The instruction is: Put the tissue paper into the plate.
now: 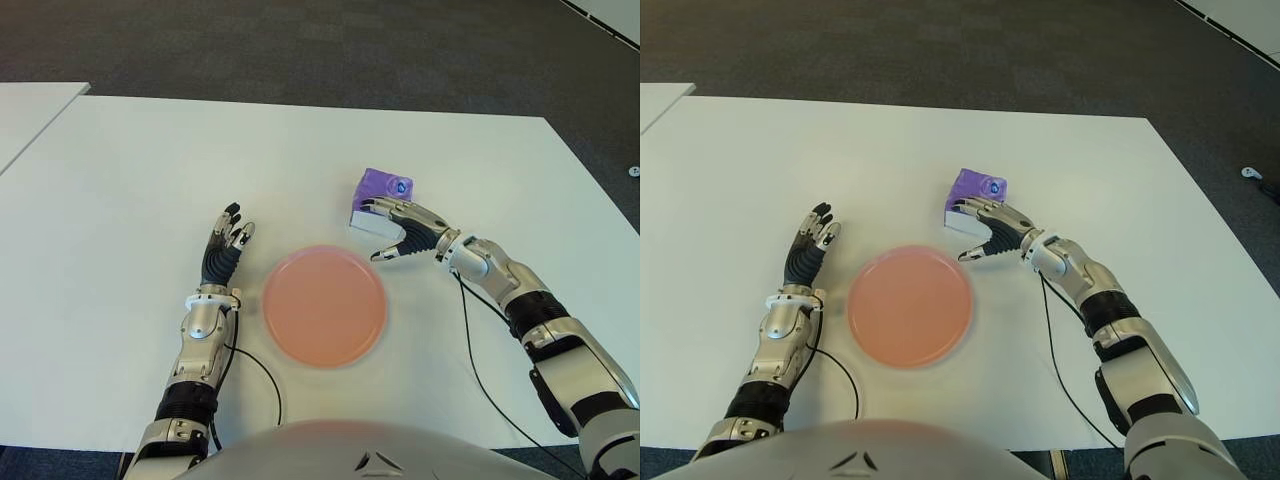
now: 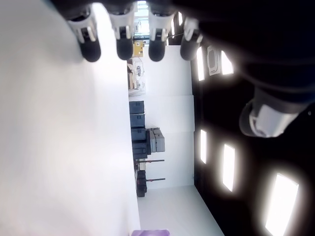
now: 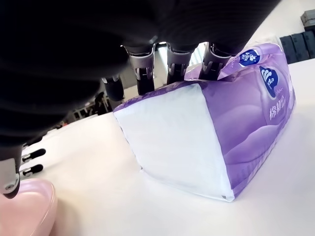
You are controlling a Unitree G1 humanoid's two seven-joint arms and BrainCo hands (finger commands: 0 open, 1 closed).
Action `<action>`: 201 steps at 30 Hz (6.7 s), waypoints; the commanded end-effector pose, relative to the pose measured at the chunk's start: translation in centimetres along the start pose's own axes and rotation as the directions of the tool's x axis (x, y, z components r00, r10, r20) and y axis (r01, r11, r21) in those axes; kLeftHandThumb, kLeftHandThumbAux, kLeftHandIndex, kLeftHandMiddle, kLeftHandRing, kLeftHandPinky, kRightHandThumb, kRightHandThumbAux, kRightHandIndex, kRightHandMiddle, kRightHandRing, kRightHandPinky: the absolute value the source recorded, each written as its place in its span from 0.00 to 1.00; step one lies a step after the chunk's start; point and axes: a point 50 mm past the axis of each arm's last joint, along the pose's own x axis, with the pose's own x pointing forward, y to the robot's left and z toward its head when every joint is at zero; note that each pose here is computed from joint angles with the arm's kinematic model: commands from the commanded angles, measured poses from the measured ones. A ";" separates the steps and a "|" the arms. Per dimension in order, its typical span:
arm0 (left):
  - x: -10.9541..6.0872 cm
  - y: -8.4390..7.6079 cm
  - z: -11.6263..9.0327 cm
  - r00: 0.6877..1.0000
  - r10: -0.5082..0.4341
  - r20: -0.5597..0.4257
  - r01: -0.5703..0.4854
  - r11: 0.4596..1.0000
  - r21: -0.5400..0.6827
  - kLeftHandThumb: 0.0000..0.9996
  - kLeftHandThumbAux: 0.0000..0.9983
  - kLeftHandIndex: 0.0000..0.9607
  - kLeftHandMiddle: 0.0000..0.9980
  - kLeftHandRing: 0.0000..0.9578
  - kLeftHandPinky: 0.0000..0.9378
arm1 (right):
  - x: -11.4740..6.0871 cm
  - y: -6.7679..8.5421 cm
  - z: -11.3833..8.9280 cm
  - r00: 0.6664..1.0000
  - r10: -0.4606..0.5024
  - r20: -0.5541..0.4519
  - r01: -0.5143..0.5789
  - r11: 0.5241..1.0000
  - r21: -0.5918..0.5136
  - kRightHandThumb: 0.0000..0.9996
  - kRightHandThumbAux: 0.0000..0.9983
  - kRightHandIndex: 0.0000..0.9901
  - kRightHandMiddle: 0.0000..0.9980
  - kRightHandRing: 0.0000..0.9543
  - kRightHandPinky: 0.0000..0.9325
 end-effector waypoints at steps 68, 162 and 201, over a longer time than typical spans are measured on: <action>-0.5 0.4 -1.2 0.997 -0.035 -0.075 0.035 0.999 0.000 0.00 0.44 0.00 0.00 0.00 0.00 | -10.5 -5.4 4.0 0.996 -0.084 -0.019 0.080 0.986 -0.145 0.15 0.46 0.00 0.00 0.00 0.00; -0.9 2.4 -1.6 0.995 0.018 -0.099 -0.017 1.000 0.005 0.00 0.46 0.00 0.00 0.00 0.00 | -14.6 -3.3 1.1 0.893 -0.082 -0.442 -0.047 0.961 -0.274 0.16 0.38 0.00 0.00 0.00 0.00; -1.0 2.8 -1.8 0.994 0.031 -0.103 -0.031 1.000 0.006 0.00 0.47 0.00 0.00 0.00 0.00 | -12.9 -5.8 -0.3 0.881 -0.242 -0.406 0.095 0.932 -0.349 0.15 0.42 0.00 0.00 0.00 0.00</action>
